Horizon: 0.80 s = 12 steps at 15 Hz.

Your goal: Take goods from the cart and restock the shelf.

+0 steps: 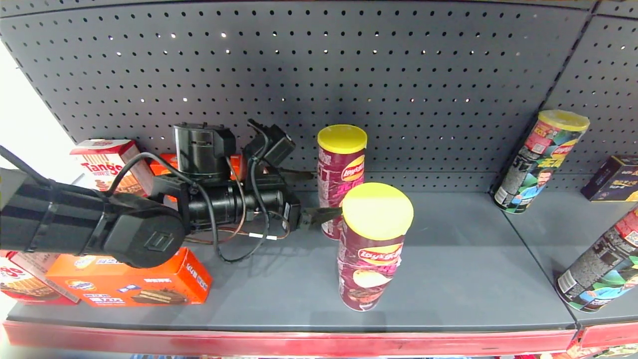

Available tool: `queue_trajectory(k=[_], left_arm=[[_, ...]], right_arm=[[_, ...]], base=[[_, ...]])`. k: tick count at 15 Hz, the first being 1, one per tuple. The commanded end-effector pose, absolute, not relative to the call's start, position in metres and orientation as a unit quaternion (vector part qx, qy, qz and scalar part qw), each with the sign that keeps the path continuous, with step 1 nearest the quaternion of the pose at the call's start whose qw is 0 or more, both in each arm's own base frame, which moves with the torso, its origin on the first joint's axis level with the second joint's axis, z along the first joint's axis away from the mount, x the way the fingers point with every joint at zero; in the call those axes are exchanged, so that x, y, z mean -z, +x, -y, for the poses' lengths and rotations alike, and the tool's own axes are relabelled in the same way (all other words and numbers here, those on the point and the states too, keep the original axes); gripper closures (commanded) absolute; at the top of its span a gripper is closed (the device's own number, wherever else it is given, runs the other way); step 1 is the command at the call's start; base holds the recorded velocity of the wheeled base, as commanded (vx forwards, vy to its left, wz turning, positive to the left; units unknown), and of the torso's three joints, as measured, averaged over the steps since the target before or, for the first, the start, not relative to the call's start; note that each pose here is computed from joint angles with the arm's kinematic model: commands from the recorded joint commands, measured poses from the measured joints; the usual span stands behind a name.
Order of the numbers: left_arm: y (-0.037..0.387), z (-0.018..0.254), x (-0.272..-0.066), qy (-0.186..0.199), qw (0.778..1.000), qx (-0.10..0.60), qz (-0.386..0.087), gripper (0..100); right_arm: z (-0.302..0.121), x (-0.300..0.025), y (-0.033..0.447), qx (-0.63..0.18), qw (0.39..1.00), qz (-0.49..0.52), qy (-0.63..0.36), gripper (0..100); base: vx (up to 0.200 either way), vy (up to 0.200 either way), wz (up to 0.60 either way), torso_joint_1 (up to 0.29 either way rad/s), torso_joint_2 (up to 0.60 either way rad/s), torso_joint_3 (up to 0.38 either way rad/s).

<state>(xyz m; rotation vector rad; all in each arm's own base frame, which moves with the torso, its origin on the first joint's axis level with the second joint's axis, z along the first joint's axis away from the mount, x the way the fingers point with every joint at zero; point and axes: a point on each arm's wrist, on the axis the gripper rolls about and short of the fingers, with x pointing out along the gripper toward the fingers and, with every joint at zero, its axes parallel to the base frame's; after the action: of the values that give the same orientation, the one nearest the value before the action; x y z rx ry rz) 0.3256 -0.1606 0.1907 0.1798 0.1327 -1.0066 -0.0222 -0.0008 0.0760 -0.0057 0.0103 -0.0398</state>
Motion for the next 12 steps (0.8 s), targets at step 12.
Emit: queue_trajectory(k=[12], left_arm=[[0.328,0.1497,-0.2038,0.143,0.91,0.383,-0.071,0]], right_arm=[[0.0008,-0.0756,-0.0219,0.02,1.0,-0.007,-0.003,0]], base=[[0.0,0.0,0.0,0.0,0.0,0.0]])
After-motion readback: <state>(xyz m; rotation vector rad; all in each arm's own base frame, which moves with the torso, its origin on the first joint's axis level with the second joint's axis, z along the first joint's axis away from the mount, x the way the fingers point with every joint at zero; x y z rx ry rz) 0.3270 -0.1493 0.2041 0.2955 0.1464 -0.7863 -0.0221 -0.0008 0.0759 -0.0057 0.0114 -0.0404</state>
